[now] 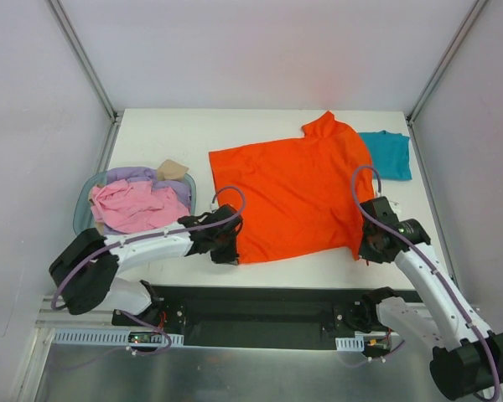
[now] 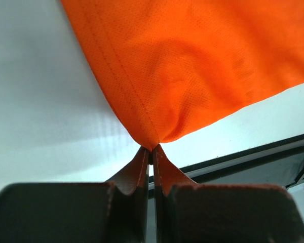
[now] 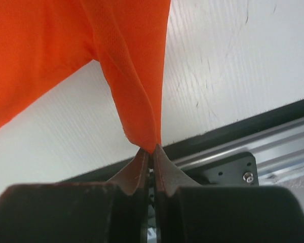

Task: Fold and stack the t-shirts
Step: Flatten out the tshirt

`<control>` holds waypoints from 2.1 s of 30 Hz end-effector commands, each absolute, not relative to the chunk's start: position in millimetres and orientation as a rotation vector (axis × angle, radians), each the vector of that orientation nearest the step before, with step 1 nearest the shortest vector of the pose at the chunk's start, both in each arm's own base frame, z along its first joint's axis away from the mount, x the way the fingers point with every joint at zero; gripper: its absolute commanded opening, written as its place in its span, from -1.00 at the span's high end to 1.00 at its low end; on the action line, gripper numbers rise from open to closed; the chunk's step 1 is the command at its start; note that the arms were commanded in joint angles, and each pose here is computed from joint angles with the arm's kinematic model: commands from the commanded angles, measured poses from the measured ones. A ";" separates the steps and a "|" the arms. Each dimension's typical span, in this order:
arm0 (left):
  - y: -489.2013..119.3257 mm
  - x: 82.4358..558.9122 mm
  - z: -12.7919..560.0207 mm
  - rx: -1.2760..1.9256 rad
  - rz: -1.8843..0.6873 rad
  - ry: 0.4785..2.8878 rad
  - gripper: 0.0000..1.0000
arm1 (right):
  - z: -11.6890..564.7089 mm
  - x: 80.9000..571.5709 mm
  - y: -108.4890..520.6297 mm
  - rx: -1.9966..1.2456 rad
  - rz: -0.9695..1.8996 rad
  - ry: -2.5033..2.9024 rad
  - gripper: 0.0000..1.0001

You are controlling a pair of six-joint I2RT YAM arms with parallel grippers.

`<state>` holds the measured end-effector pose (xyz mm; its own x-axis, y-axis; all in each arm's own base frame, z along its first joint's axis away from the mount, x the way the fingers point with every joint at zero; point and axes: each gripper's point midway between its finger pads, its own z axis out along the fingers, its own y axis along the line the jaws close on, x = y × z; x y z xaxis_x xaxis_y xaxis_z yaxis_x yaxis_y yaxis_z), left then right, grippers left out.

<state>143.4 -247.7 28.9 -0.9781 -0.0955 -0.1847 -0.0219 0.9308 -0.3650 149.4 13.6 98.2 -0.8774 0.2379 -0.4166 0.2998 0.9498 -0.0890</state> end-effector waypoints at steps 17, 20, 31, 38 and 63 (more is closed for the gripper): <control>-180.9 137.8 63.5 -0.284 -0.502 2.761 1.00 | 108.2 61.0 55.8 0.477 0.170 2.905 0.86; -174.3 138.4 64.8 -0.322 -0.506 2.744 1.00 | 110.0 55.0 64.6 0.469 0.242 2.926 0.87; -161.1 144.3 71.7 -0.362 -0.530 2.692 1.00 | 111.6 45.0 54.2 0.352 -0.003 3.136 0.82; -155.2 150.5 72.1 -0.366 -0.506 2.683 1.00 | 98.1 47.3 64.9 0.278 0.010 3.241 0.69; -151.9 138.5 72.0 -0.204 -0.508 2.737 -0.06 | 150.8 251.8 -14.7 0.684 -0.182 2.652 -0.93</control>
